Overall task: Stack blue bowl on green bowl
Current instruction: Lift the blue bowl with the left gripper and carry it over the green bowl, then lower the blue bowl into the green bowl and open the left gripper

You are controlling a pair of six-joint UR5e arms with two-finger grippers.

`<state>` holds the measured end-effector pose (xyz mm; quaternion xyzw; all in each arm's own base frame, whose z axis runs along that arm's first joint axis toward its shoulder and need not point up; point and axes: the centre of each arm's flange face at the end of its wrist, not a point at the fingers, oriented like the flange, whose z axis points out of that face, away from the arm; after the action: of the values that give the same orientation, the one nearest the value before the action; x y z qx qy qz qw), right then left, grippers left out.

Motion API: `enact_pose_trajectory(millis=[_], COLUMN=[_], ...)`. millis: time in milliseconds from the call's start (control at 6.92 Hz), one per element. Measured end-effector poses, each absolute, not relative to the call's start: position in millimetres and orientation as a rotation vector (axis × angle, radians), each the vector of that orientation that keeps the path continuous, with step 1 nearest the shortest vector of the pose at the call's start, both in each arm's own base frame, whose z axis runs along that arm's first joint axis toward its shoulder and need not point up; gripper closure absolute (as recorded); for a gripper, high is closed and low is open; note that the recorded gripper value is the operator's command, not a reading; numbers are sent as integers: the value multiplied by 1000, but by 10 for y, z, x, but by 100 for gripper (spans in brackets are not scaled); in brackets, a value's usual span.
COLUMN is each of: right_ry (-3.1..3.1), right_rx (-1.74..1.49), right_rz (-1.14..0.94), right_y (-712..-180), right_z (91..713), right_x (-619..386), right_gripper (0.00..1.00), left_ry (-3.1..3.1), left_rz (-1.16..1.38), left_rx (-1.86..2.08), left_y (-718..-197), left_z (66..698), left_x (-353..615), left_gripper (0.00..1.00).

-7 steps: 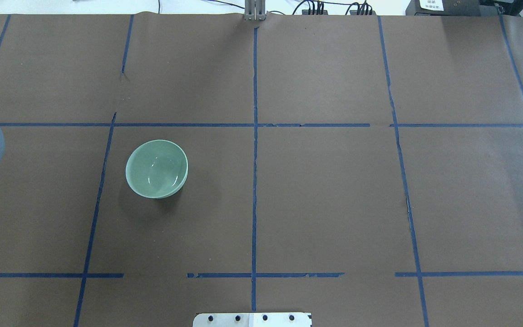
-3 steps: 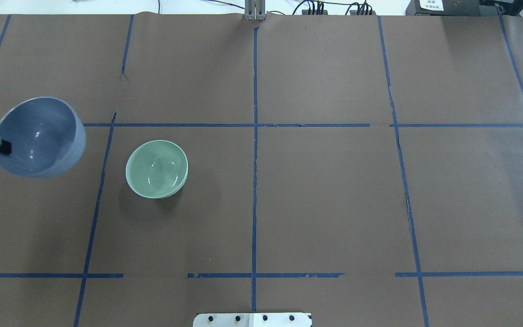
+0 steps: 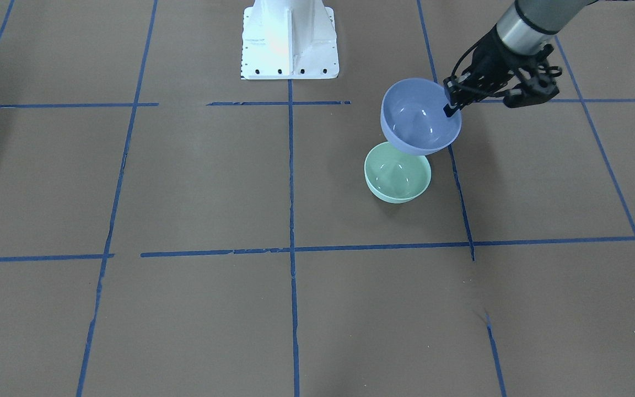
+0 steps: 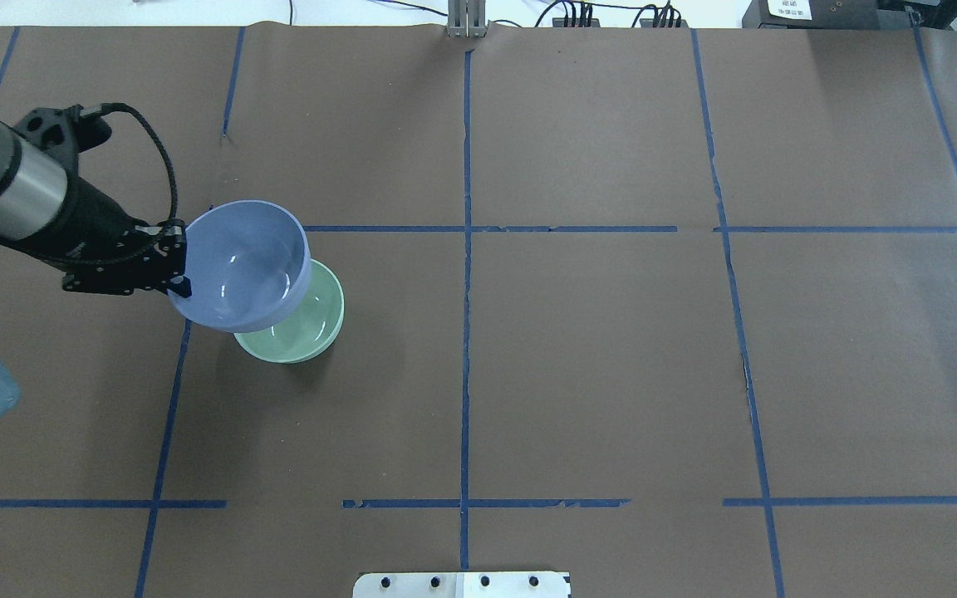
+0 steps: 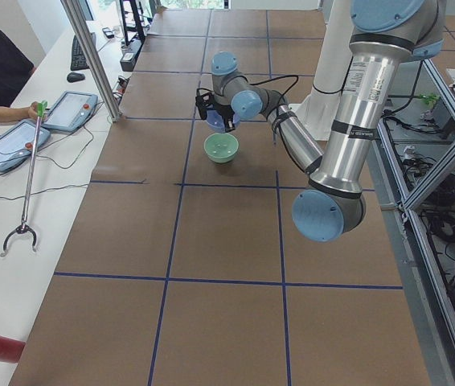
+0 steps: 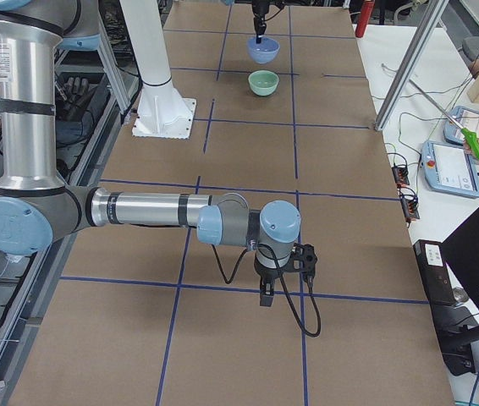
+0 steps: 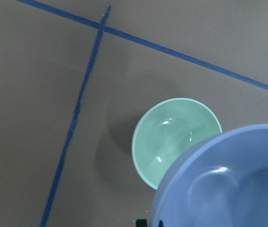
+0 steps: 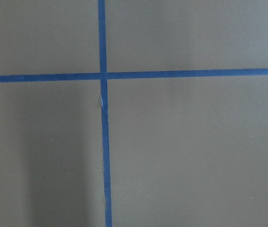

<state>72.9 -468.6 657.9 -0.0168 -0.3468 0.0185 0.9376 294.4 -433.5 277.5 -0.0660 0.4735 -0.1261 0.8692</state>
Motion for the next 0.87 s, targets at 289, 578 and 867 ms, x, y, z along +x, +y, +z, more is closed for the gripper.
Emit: enact_pose_trajectory(millis=[289, 578, 867], right_ry=[-708, -708, -708], right_rx=[-35, -34, -34], right_rz=[37, 37, 38], right_y=[-4686, -4686, -4686], right_z=[6580, 6579, 6579], right_x=[727, 728, 729], right_gripper=[0, 0, 0], left_ry=[997, 1007, 1012], left_rz=[-282, -284, -279], left_rx=[-116, -106, -97], left_y=[-4536, -4625, -4624], left_z=[3007, 3193, 3227], left_x=[3279, 3429, 3475], left_gripper=[100, 100, 100])
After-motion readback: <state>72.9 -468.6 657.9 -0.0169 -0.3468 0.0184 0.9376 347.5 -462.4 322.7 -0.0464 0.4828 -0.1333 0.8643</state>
